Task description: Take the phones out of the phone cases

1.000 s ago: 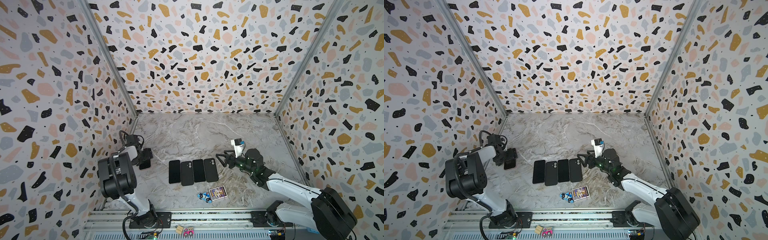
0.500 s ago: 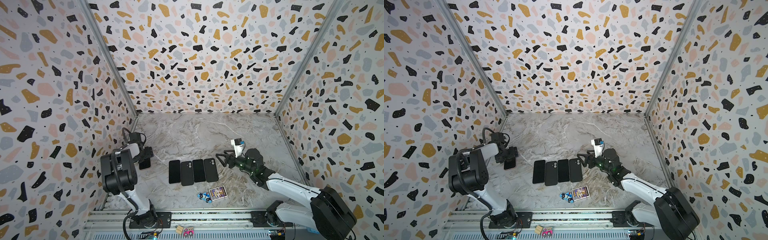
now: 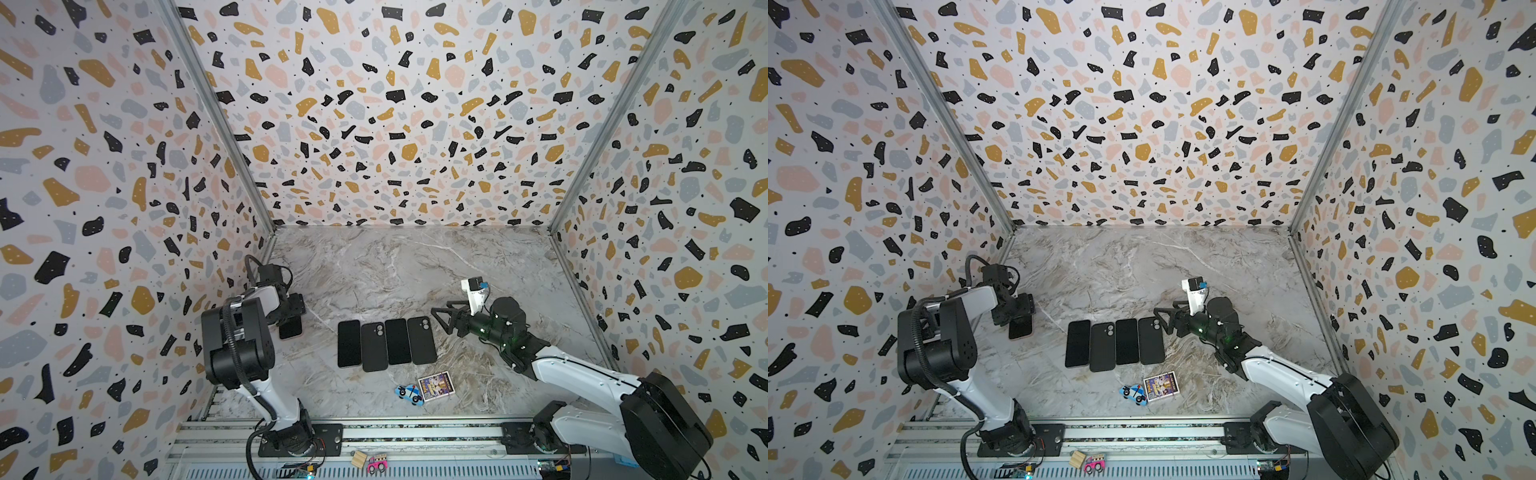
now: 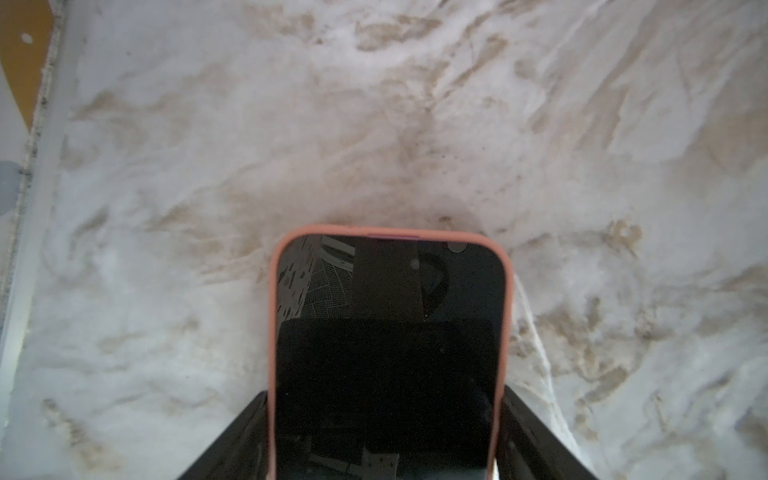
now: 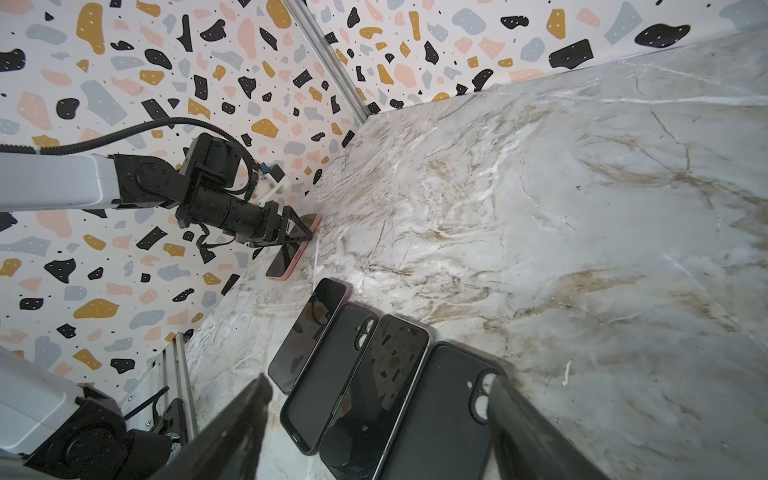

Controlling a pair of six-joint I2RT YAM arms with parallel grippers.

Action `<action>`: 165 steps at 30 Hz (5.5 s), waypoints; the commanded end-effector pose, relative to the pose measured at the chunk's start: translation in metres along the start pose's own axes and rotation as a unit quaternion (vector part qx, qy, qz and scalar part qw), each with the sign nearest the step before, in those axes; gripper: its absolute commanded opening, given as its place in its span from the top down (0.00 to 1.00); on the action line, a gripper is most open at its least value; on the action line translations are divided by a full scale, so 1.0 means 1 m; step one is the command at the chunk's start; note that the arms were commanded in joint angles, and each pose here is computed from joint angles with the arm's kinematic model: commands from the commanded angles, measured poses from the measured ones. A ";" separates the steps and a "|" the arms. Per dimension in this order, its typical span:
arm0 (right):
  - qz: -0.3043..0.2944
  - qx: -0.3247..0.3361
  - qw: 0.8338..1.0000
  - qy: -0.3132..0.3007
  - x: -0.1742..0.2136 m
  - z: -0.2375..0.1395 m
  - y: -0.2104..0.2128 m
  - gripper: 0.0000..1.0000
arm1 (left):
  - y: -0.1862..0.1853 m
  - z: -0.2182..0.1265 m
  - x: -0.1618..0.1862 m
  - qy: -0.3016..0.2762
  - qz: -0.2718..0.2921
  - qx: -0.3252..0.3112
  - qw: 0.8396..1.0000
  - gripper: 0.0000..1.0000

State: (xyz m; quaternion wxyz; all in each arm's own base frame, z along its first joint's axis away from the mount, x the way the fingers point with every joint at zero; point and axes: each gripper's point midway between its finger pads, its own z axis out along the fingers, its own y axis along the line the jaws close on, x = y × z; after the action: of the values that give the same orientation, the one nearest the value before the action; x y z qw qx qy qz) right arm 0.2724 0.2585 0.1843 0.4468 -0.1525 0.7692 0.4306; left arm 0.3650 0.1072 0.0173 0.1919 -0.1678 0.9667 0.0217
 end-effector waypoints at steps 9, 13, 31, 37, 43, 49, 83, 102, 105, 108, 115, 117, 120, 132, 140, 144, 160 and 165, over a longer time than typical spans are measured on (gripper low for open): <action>-0.001 -0.075 0.997 -0.008 -0.014 -0.002 0.037 0.16 | -0.043 -0.014 0.021 0.015 -0.021 0.122 0.992 0.41; -0.007 -0.107 0.994 0.007 -0.011 0.006 0.055 0.16 | -0.056 -0.025 0.015 -0.003 -0.032 0.161 0.986 0.43; 0.008 -0.199 0.977 0.082 0.017 0.086 0.120 0.19 | -0.095 -0.067 0.006 -0.055 -0.041 0.257 0.964 0.47; 0.030 -0.213 0.971 0.105 0.029 0.119 0.130 0.21 | -0.112 -0.086 0.006 -0.069 -0.038 0.291 0.953 0.48; 0.044 -0.225 0.966 0.119 0.039 0.145 0.139 0.23 | -0.138 -0.103 0.017 -0.077 -0.024 0.316 0.945 0.50; 0.063 -0.199 0.969 0.134 0.053 0.163 0.130 0.26 | -0.166 -0.131 0.018 -0.108 -0.026 0.348 0.931 0.51; 0.084 -0.136 0.978 0.131 0.058 0.174 0.113 0.87 | -0.231 -0.191 0.041 -0.175 -0.057 0.458 0.870 0.58; 0.015 -0.107 0.989 0.105 -0.004 0.078 0.099 1.00 | -0.254 -0.272 0.063 -0.248 0.036 0.586 0.770 0.00; 0.008 -0.099 0.991 0.093 -0.025 0.049 0.088 1.00 | -0.261 -0.300 0.064 -0.279 0.062 0.618 0.733 0.00; -0.005 -0.103 0.991 0.088 -0.039 0.022 0.082 1.00 | -0.270 -0.327 0.069 -0.301 0.093 0.650 0.692 0.00; -0.033 -0.190 0.979 0.069 -0.061 -0.029 0.086 1.00 | -0.321 -0.350 0.098 -0.261 0.205 0.705 0.627 0.00; -0.052 -0.211 0.974 0.061 -0.065 -0.039 0.095 1.00 | -0.333 -0.351 0.104 -0.244 0.220 0.719 0.612 0.00; -0.066 -0.229 0.970 0.054 -0.068 -0.047 0.104 1.00 | -0.343 -0.353 0.112 -0.223 0.229 0.741 0.591 0.00; -0.067 -0.256 0.962 0.070 -0.056 -0.051 0.107 1.00 | -0.348 -0.362 0.128 -0.204 0.259 0.760 0.561 0.03; -0.084 -0.272 0.956 0.077 -0.048 -0.058 0.112 1.00 | -0.351 -0.357 0.133 -0.185 0.272 0.758 0.563 0.21; -0.089 -0.278 0.953 0.084 -0.043 -0.061 0.113 1.00 | -0.352 -0.355 0.135 -0.177 0.275 0.759 0.563 0.30; -0.099 -0.286 0.948 0.094 -0.034 -0.062 0.111 1.00 | -0.348 -0.358 0.140 -0.169 0.286 0.759 0.560 0.59; -0.102 -0.288 0.947 0.096 -0.033 -0.061 0.111 1.00 | -0.347 -0.359 0.140 -0.170 0.284 0.759 0.561 0.75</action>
State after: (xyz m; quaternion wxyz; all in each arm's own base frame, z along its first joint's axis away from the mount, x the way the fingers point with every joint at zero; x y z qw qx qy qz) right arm 0.1944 0.2699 0.2649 0.3270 -0.3649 0.6640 0.5648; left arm 0.2335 -0.3032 0.2821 0.3684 0.3062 0.6030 -0.6379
